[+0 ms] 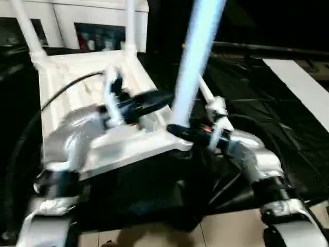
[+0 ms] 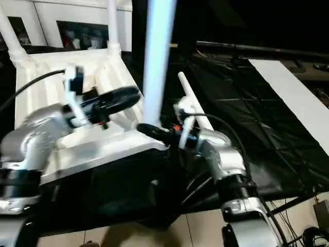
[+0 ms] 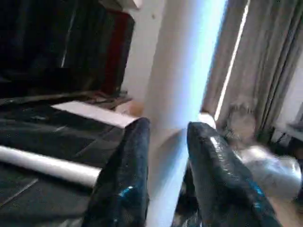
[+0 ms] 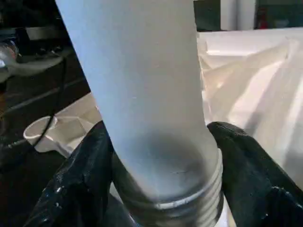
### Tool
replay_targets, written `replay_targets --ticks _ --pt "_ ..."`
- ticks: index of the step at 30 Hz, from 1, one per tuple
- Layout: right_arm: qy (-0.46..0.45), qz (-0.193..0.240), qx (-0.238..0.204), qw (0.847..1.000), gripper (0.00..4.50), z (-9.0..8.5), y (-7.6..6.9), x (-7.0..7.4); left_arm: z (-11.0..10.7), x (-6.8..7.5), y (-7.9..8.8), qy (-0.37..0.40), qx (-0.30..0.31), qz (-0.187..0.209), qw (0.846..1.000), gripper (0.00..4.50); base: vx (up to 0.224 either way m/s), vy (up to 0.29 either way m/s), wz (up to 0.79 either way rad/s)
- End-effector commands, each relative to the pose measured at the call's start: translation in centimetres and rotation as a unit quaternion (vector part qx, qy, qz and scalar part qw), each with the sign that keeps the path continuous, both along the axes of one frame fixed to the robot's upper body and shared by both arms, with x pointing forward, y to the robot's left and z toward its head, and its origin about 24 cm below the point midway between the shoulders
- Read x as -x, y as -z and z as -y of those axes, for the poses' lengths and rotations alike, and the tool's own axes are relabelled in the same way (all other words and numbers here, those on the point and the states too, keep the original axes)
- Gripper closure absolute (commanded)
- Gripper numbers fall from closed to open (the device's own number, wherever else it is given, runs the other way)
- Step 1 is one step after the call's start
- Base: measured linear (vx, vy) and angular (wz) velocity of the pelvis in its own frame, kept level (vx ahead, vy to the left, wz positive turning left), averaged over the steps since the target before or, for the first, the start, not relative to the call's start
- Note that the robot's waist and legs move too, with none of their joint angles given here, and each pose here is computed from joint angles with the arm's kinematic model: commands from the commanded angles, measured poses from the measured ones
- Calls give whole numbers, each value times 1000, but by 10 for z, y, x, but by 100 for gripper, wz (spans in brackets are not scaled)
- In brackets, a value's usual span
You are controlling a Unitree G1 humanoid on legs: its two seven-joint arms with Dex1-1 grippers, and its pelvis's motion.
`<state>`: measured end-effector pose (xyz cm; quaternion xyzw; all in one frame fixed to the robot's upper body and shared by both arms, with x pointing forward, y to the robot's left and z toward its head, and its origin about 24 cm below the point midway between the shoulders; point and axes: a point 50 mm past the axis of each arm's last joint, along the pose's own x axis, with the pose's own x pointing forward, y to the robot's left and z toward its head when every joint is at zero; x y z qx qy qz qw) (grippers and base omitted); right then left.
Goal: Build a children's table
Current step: Insert table leg to table base
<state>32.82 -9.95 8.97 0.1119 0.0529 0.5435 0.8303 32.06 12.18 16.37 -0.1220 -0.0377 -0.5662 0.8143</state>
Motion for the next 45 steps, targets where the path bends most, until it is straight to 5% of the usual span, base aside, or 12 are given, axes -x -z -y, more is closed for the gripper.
replay_targets --ticks 1,10,14,17,22,25,29,33,45 --pt "-10 21 6 1000 180 -4 -11 0 9 -5 1 -4 -6 -15 1000 266 0 0 0" --pt "-17 19 19 999 181 -11 -15 1 24 0 -8 39 32 -16 999 190 0 0 0" --pt "-34 -38 85 995 181 -5 -6 0 23 0 -5 40 -19 21 999 163 0 0 0" --pt "-61 -60 89 992 181 -2 -6 4 21 -2 -6 18 -31 35 999 134 0 0 0" --pt "-54 -55 122 990 182 2 -2 6 24 1 -3 26 -45 38 998 134 0 0 0" --pt "-55 -56 119 990 182 2 -2 10 23 -10 -8 -14 -6 18 1000 162 0 0 0" --pt "-49 -52 117 990 182 0 -1 12 21 -15 -14 -12 70 -58 996 196 0 0 0" --pt "-41 -45 109 992 182 -3 -6 10 21 -15 -15 -10 91 -90 992 225 0 0 0" --pt "-17 -19 73 997 183 -7 -19 6 16 -18 -23 -66 58 -80 993 257 0 0 0"
